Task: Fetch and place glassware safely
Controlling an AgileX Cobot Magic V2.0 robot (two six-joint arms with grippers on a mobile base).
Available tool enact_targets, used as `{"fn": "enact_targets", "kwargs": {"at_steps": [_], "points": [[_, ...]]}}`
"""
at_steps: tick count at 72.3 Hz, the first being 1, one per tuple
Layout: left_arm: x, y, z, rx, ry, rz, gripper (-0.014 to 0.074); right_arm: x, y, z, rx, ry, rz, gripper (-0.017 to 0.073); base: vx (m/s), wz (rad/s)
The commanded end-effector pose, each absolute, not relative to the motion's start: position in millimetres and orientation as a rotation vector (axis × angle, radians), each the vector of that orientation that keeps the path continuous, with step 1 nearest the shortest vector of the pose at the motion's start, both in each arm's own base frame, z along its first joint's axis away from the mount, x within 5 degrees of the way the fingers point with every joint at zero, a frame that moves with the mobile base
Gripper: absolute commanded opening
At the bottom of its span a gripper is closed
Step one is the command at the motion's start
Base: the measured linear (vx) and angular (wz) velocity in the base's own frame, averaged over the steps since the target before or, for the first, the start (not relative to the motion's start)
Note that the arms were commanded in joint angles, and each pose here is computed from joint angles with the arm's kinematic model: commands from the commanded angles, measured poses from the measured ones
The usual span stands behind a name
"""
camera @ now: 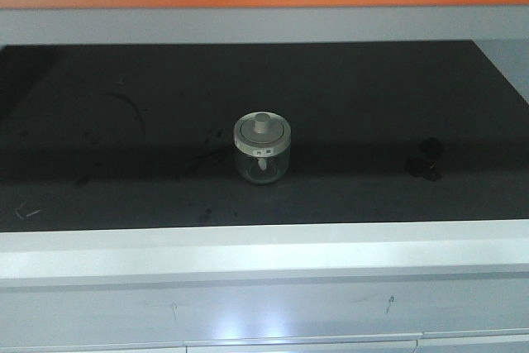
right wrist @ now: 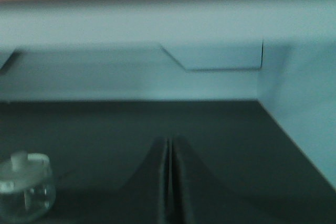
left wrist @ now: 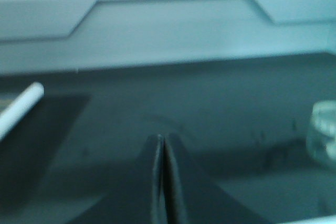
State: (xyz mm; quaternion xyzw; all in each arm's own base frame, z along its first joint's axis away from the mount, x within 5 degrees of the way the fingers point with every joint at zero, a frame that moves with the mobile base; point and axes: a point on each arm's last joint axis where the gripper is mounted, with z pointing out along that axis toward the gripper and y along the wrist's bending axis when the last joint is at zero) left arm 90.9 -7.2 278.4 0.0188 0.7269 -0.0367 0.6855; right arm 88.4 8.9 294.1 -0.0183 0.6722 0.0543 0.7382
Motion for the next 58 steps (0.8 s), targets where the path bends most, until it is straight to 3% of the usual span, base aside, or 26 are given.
{"fn": "enact_targets", "kwargs": {"at_steps": [1,42,51,58], "points": [[84,-8,274,0.042,1.583,-0.104,-0.0007,86,10,285,-0.045,1.449,0.139,-0.0001,0.00,0.00],[75,-5,263,0.017,1.667,-0.099,-0.0007,83,11,277,-0.053,1.429,0.152,0.0008,0.00,0.00],[75,-5,262,0.017,1.670,-0.099,-0.0007,83,11,278,-0.054,1.425,0.153,0.0062,0.00,0.00],[75,-5,262,0.017,1.670,-0.098,-0.0007,83,11,280,-0.055,1.415,0.154,0.0155,0.00,0.00]]}}
